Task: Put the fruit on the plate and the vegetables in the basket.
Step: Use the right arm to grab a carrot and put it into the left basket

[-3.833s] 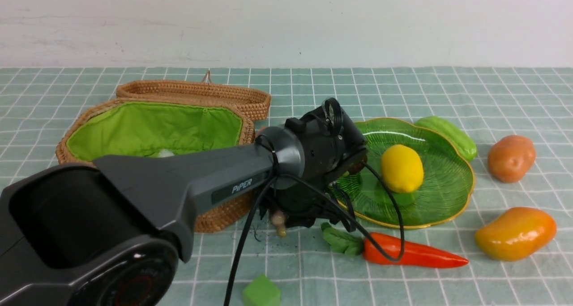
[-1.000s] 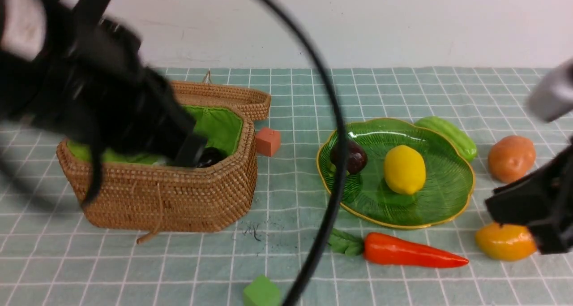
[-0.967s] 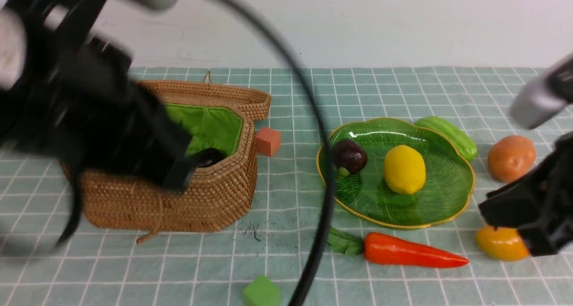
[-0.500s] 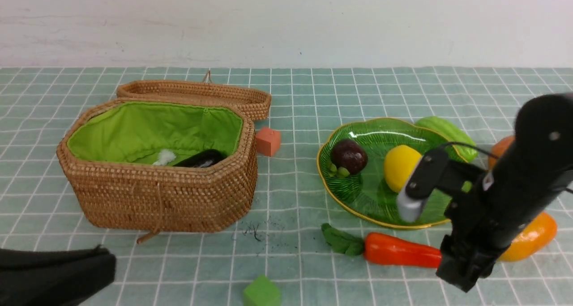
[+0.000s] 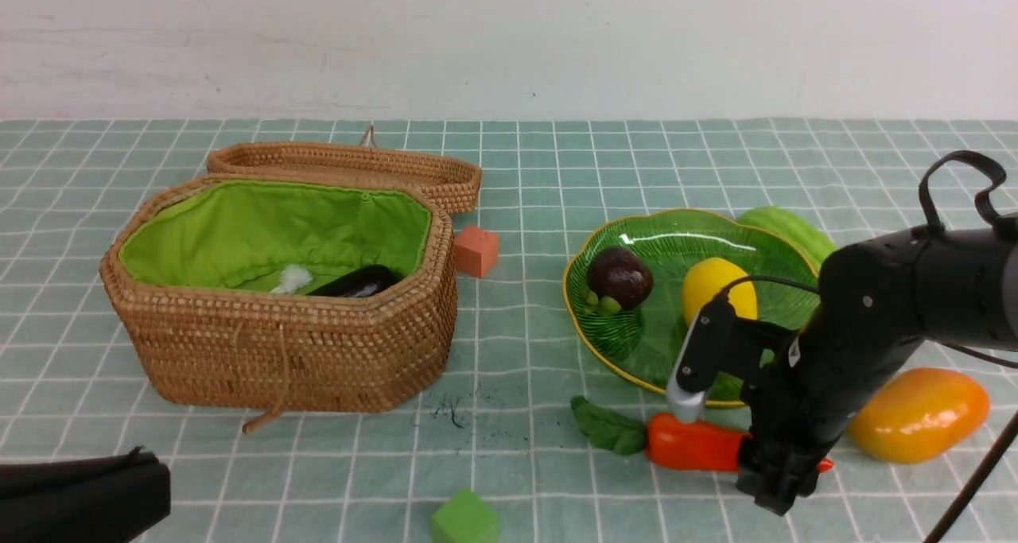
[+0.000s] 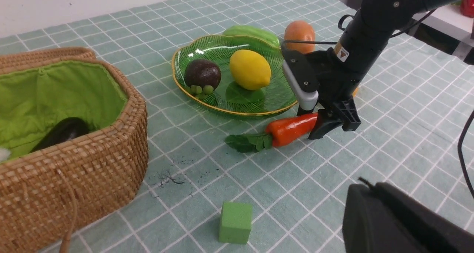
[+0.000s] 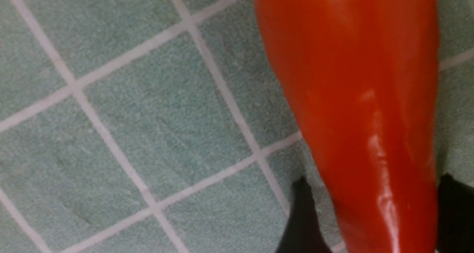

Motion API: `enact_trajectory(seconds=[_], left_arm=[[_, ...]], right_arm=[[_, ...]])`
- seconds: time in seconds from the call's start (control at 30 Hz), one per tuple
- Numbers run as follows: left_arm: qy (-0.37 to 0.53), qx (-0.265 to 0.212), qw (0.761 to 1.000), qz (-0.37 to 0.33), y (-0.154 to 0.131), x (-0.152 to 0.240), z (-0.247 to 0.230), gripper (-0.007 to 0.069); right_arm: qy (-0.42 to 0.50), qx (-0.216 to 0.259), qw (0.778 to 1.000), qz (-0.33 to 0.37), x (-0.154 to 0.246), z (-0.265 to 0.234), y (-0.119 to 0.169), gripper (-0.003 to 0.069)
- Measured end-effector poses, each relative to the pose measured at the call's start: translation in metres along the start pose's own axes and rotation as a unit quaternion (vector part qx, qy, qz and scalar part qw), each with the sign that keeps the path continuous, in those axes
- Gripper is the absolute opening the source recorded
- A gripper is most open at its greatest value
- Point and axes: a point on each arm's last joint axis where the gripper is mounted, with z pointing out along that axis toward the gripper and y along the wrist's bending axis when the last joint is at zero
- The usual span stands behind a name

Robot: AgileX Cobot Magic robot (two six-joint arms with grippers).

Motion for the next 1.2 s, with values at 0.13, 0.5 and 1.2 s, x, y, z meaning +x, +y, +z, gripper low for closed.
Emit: enact_trajectory(seconds=[0.13,0.5,1.2], left_arm=[[0.001,0.001,1.000,-0.001,0.000,0.000,0.000,-0.0013],[0.002,0.004,1.000,-0.007,-0.001,0.000,0.000,-0.0013],[0.004,0.009,1.000,-0.022,-0.002,0.001,0.000,-0.0013]], right_arm=[[0.002,0.000,1.000,-0.013,0.000,0.002,-0.001,0.0445],[0.010,-0.014,1.000,-0.026,-0.002,0.007,0.000,0.0290],[-0.009,-0.041,0.997,-0.065,0.001,-0.032,0.012,0.0286]])
